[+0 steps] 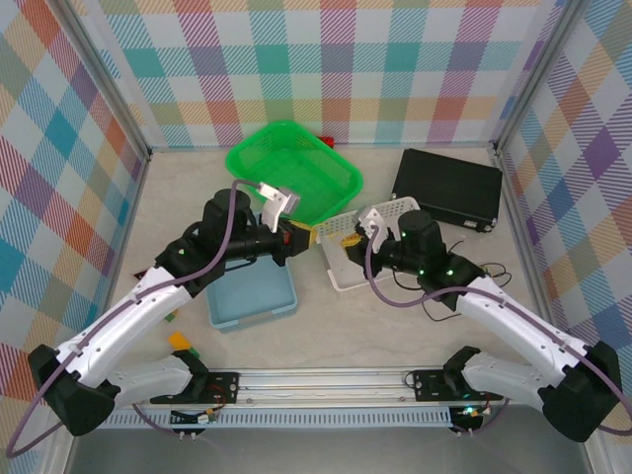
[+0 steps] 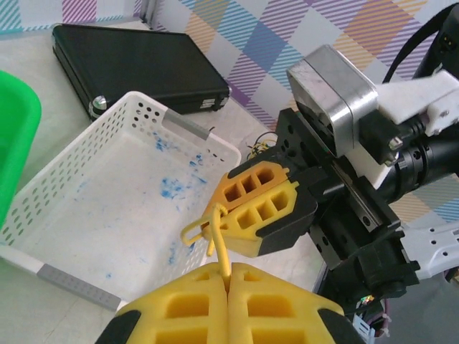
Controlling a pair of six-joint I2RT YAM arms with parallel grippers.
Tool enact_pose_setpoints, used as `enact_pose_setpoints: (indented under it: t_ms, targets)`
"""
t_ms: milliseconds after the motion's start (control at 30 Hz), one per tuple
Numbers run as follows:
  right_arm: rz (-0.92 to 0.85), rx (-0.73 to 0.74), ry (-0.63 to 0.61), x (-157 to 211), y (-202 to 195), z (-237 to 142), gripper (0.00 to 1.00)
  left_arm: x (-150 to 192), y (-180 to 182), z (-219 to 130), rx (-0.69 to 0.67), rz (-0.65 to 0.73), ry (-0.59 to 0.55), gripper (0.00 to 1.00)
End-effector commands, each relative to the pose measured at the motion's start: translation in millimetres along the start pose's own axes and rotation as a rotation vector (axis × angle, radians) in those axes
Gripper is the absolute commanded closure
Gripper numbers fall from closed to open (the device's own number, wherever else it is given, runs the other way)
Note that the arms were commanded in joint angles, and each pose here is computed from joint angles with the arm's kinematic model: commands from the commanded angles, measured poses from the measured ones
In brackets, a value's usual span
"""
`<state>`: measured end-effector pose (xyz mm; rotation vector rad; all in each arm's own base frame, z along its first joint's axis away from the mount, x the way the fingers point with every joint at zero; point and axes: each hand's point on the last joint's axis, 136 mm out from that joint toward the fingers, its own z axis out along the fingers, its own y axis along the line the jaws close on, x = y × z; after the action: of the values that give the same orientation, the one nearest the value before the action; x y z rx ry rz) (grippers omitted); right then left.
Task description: Untangle the cables
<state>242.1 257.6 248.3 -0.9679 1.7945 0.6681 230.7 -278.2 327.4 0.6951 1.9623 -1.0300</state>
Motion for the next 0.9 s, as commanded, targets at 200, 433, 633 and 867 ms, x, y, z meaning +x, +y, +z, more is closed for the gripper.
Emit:
enact_pose_setpoints:
  t_ms: [200,433,633,867]
  targets:
    - [-0.272,0.135,0.090,56,-8,-41,1.00,-27,30,-41,-0.221,-0.036,-0.046,1.00]
    - [-0.123,0.182,-0.188,0,-14,-58,1.00,18,66,-28,-0.234,-0.104,0.076,1.00]
    - [0.123,0.195,-0.286,-46,-38,-45,1.00,48,81,-9,-0.225,-0.102,0.175,1.00]
    - [0.406,0.332,-0.041,-51,-111,20,1.00,39,106,-11,-0.282,-0.105,0.160,0.83]
